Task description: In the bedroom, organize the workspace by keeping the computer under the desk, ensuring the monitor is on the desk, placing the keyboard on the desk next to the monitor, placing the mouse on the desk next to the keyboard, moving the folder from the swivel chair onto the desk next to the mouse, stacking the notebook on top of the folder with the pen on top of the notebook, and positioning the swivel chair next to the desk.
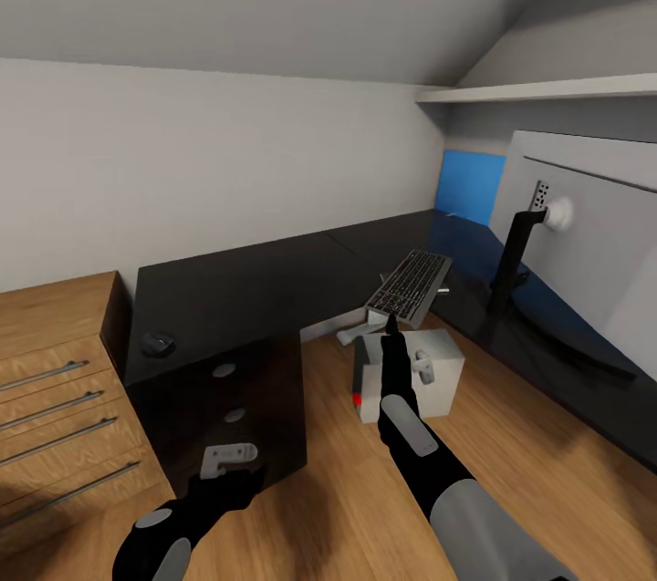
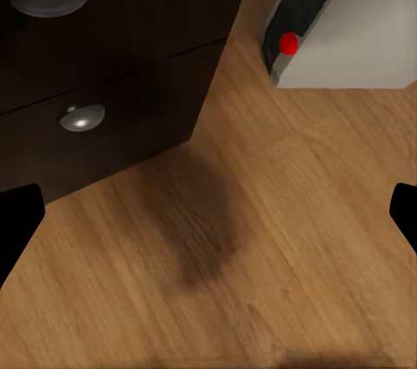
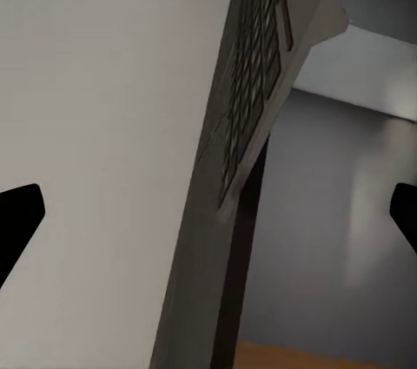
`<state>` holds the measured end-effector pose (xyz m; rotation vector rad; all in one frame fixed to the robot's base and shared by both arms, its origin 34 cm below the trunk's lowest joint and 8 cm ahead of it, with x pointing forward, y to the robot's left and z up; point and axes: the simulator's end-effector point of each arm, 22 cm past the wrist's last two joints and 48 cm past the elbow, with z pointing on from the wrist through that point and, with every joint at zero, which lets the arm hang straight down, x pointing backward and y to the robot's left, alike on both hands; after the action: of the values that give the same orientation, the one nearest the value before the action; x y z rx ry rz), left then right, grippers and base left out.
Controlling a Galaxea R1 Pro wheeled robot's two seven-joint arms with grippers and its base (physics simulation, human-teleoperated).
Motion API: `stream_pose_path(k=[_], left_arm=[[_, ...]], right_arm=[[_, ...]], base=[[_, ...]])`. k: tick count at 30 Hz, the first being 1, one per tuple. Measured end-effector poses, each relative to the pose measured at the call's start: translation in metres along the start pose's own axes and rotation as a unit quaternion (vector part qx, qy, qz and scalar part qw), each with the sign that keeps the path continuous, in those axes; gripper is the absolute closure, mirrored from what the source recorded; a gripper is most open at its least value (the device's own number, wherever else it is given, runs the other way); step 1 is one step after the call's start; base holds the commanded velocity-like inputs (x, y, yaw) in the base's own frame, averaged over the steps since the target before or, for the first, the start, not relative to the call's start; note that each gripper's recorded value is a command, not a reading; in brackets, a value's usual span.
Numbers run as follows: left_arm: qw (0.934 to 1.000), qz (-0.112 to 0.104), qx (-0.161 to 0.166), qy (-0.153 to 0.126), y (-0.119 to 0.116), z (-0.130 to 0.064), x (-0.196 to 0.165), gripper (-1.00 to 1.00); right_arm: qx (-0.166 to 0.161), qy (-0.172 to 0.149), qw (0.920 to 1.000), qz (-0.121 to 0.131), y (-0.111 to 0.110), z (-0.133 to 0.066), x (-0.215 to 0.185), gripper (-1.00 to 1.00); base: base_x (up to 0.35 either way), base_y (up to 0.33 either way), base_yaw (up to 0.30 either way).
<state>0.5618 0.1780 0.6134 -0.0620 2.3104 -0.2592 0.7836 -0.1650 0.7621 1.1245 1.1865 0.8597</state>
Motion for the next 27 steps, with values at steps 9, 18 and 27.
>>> stream_pose_path(k=[9,18,27], left_arm=[[1.0000,0.000,0.000,0.000,0.000,0.000,0.000,-1.00],[1.0000,0.000,0.000,0.001,0.000,0.000,0.001,-1.00],[1.0000,0.000,0.000,0.001,0.000,0.000,0.001,-1.00]], right_arm=[[0.024,-0.001,0.9993,0.030,-0.013,-0.001,0.000,-1.00],[0.054,-0.006,0.9958,0.075,-0.027,-0.002,-0.001,-1.00],[0.056,-0.006,0.9953,0.078,-0.028,-0.002,-0.001,-1.00]], base=[[0.000,0.000,0.000],[0.115,0.000,0.000],[0.103,0.000,0.000]])
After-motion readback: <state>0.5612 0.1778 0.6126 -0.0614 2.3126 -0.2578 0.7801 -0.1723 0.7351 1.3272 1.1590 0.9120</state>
